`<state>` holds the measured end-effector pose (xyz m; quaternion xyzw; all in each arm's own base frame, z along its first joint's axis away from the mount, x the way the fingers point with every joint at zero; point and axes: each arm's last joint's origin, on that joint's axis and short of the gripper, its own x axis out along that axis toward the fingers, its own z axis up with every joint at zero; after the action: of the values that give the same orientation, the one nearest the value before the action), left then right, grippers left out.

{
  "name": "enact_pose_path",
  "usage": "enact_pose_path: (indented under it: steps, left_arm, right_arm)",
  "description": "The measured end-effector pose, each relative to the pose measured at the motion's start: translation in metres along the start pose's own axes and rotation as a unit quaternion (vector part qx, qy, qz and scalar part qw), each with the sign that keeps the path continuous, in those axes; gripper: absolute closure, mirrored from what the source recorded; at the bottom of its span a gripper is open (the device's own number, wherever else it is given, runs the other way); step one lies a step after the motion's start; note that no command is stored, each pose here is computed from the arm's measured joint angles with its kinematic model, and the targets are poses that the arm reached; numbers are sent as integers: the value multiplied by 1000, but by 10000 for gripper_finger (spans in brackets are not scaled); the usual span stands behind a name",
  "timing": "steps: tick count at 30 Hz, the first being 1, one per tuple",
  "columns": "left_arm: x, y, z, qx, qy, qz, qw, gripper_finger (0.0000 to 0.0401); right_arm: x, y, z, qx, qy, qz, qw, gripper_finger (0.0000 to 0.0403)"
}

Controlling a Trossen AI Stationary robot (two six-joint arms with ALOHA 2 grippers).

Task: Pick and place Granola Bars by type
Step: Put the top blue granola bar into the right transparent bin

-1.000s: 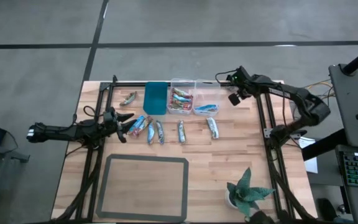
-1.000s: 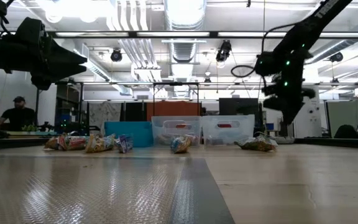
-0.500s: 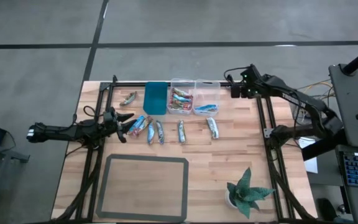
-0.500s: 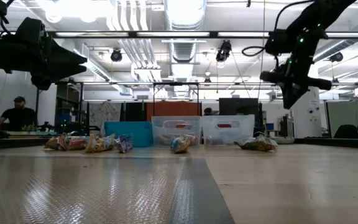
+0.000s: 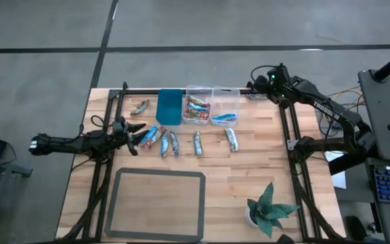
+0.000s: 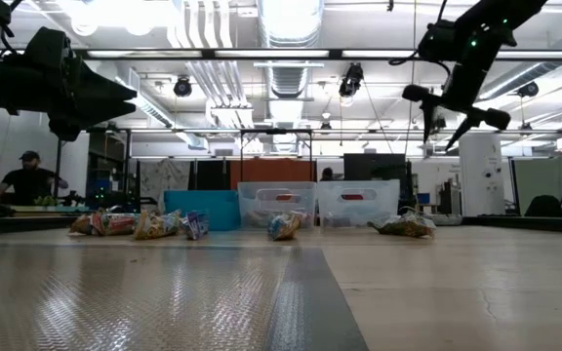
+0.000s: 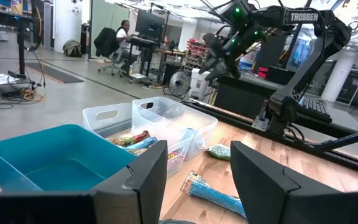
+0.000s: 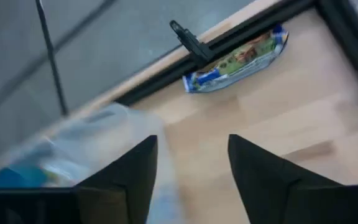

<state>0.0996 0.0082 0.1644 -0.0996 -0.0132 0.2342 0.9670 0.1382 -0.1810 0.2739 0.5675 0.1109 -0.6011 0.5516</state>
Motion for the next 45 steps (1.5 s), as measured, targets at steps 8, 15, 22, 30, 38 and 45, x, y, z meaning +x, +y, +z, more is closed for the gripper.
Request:
enact_pose_path:
  steps: [8,15,22,30,38,45]
  left_arm:
    - [0,0,0,0,0,0,1000,243]
    - [0,0,0,0,0,0,1000,242]
    - [0,0,0,0,0,0,1000,243]
    - [0,0,0,0,0,0,1000,242]
    - [0,0,0,0,0,0,1000,242]
    - [0,0,0,0,0,0,1000,242]
  right_arm:
    - [-15,2,5,147,-39,24,988,198]
    - [-19,-1,9,304,-108,29,946,199]
    - [-1,10,14,317,-112,40,941,197]
    - [7,10,19,367,-102,29,924,135]
    - [18,4,31,401,-118,2,909,99]
    - [19,-6,49,428,-146,-3,892,105]
